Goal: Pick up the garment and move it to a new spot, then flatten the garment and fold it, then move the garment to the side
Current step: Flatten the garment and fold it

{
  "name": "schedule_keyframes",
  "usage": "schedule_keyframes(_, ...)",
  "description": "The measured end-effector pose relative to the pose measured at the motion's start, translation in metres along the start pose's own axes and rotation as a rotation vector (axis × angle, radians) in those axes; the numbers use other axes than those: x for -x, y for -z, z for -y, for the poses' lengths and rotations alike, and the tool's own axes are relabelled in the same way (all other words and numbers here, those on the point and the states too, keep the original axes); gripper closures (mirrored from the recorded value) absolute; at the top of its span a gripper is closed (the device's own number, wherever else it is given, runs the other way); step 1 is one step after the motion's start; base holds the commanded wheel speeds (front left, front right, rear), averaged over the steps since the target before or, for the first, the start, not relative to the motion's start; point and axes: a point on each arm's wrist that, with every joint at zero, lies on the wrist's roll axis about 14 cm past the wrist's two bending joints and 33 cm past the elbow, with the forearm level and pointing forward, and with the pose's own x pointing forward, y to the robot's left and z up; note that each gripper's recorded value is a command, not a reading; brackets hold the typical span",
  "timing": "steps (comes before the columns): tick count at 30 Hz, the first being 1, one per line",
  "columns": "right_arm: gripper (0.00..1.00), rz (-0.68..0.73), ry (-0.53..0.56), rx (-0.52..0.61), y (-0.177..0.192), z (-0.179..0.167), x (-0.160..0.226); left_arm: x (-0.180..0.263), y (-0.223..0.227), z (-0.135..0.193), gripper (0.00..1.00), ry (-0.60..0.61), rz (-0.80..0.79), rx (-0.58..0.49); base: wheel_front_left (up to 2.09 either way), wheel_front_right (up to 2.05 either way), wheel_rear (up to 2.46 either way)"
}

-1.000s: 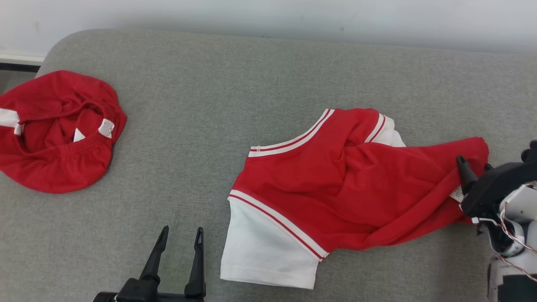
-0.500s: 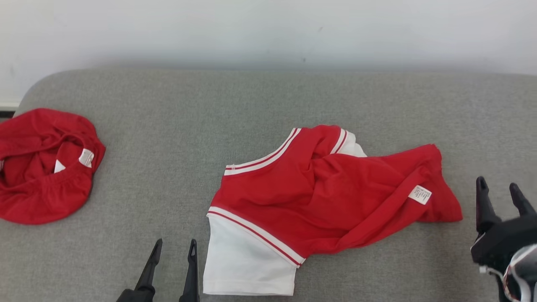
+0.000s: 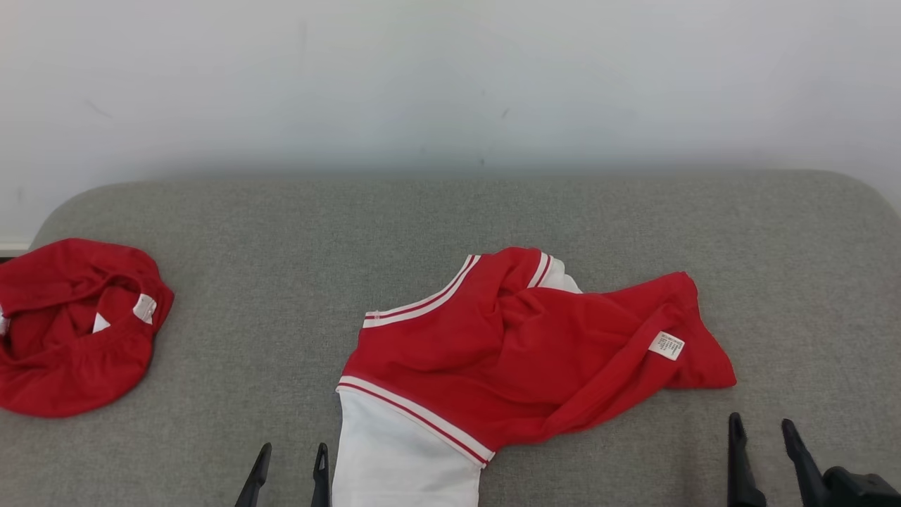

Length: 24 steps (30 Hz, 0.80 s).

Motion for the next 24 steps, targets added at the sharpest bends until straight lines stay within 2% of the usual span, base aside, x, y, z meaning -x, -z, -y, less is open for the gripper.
schedule_keyframes(14,0.00,0.066,-0.014,0.015,-0.015,-0.005,0.000,0.007,0.008,0.008,0.00,0.027,-0.025,-0.012,0.00,0.00,0.00)
schedule_keyframes(18,0.00,0.062,-0.024,0.014,-0.013,-0.009,0.000,0.013,0.035,0.018,0.00,0.078,-0.113,-0.054,0.00,0.00,0.00)
schedule_keyframes(24,0.00,0.050,-0.032,0.012,-0.010,-0.011,0.001,0.008,0.064,0.017,0.00,0.084,-0.245,-0.085,0.00,0.00,0.00)
